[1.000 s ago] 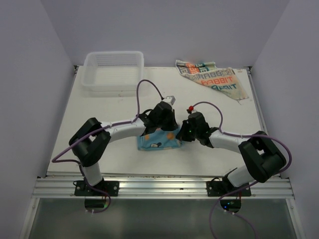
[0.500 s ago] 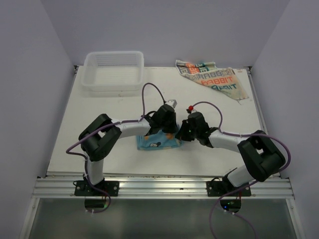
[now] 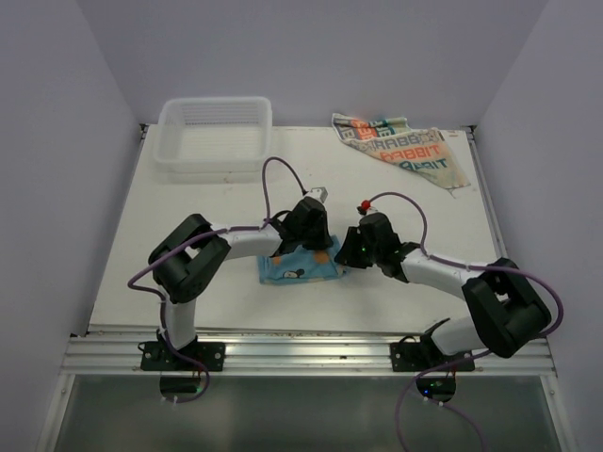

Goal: Roll the towels
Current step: Roll the towel

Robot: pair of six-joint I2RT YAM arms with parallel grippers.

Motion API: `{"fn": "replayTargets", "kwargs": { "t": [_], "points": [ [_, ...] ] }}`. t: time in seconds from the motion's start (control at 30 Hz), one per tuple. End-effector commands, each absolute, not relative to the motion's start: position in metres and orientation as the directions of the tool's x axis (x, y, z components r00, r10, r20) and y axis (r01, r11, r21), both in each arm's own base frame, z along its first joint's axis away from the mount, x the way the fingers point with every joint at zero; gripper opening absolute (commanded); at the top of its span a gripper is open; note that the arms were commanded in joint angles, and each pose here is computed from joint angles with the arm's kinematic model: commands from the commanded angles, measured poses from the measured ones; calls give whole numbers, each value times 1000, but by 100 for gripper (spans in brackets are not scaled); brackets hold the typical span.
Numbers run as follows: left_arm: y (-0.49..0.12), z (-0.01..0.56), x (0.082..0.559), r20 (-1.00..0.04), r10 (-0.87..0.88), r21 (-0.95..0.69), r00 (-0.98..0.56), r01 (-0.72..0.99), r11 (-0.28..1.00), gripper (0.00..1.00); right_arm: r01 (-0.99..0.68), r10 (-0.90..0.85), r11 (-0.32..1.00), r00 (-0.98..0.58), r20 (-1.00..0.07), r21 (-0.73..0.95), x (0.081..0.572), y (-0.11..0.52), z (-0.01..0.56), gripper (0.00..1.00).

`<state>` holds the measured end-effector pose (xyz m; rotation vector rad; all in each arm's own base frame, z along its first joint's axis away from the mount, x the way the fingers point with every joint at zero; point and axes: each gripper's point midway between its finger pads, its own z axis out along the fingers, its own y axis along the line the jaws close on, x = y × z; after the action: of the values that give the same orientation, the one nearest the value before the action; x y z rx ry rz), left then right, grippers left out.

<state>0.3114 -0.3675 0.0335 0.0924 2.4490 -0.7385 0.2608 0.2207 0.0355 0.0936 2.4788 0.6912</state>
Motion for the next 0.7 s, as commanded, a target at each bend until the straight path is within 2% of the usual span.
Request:
{"fn": "replayTargets", "kwargs": {
  "t": [0.0, 0.2, 0.67],
  "points": [
    [-363, 22, 321, -553, -129, -483, -823, 190, 855, 0, -68, 177, 893, -856, -486, 446, 246, 207, 33, 26],
    [-361, 13, 319, -544, -126, -479, -830, 184, 858, 0, -69, 182, 889, -854, -488, 452, 241, 206, 38, 26],
    [-358, 6, 317, -535, -128, -470, -835, 168, 866, 0, -87, 168, 882, -860, -482, 463, 223, 210, 34, 12]
  ]
}}
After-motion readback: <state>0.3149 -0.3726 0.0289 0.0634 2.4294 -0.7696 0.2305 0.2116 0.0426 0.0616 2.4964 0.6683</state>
